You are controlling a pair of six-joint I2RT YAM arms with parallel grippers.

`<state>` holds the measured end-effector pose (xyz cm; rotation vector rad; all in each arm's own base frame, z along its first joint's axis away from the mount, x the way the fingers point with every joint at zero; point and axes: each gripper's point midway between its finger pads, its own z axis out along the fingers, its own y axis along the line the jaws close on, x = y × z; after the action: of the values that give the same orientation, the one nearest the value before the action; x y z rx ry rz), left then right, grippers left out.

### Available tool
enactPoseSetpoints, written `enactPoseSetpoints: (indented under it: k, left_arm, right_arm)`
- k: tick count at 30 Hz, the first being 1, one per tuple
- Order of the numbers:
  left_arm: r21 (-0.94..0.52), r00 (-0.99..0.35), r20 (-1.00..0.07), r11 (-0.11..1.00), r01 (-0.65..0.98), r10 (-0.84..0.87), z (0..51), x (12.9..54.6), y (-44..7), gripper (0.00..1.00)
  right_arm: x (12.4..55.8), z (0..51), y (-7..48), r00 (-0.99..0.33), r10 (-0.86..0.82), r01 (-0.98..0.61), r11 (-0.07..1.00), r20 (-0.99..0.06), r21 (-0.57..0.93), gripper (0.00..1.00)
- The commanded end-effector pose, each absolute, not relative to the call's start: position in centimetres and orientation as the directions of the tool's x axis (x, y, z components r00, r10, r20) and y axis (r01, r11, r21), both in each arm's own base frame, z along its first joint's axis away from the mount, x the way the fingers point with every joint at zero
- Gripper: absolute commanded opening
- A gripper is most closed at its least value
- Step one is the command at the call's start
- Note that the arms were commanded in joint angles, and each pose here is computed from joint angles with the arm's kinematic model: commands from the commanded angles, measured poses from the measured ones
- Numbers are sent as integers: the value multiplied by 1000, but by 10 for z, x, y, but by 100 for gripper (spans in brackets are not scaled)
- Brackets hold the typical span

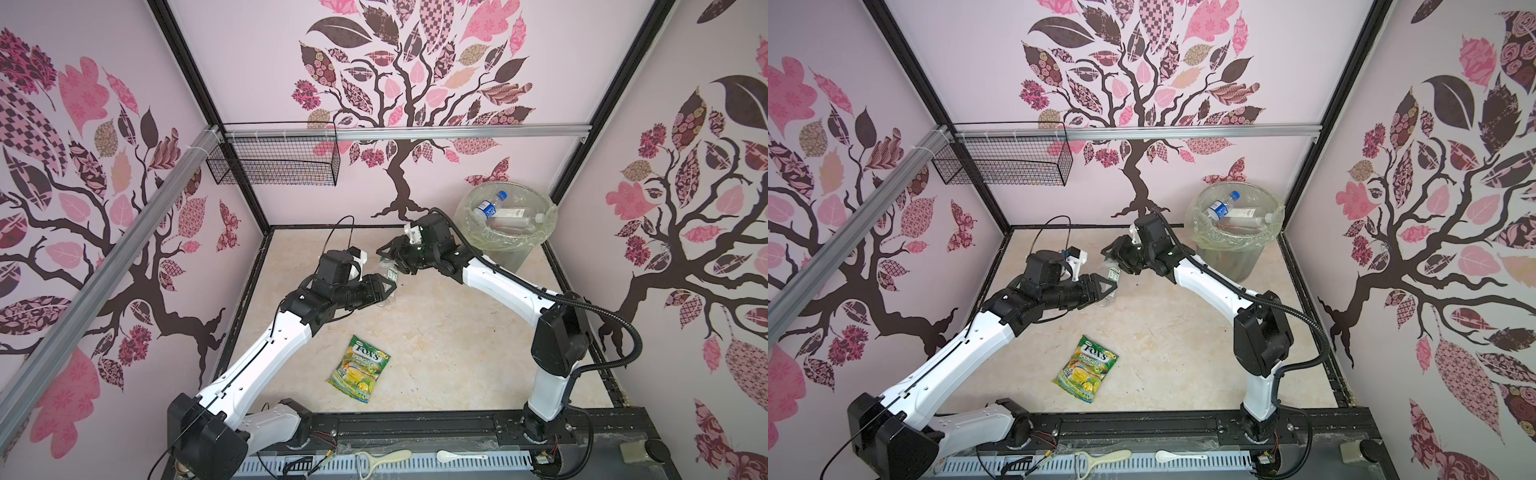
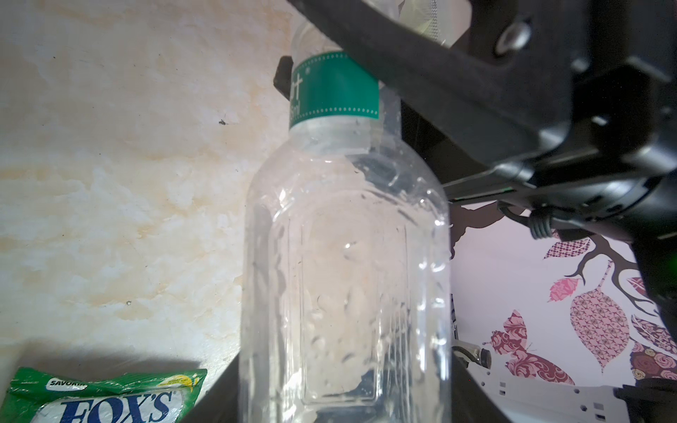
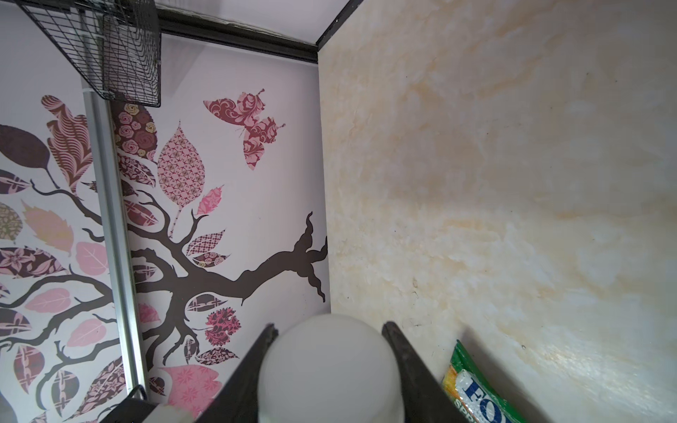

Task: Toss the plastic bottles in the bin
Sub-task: 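Grasp the small bottle's cap with the right gripper, open the left, then carry the small bottle over the bin with the right gripper and release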

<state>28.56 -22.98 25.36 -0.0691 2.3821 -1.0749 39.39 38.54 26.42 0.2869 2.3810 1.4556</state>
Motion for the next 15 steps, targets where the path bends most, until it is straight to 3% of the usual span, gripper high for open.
enactPoseSetpoints:
  k: [1,4,6,12,15]
  left_arm:
    - [-704,-862,-438,693,155,-253,247,285,-227,57]
    - [-710,-860,-437,688,149,-264,248,287,-228,63]
    - [-711,-857,-438,687,147,-270,251,289,-228,72]
    - [-706,-843,-454,694,141,-290,267,300,-229,97]
    - [-715,-826,-472,682,153,-308,289,304,-230,98]
  right_arm:
    - [392,272,382,-919,350,4,471,-183,882,40]
    - [389,273,377,-916,346,-3,501,-203,866,30]
    - [389,276,373,-911,345,-16,519,-227,855,24]
    - [401,294,358,-891,348,-58,550,-292,833,21]
    - [418,309,332,-860,375,-67,588,-345,806,20]
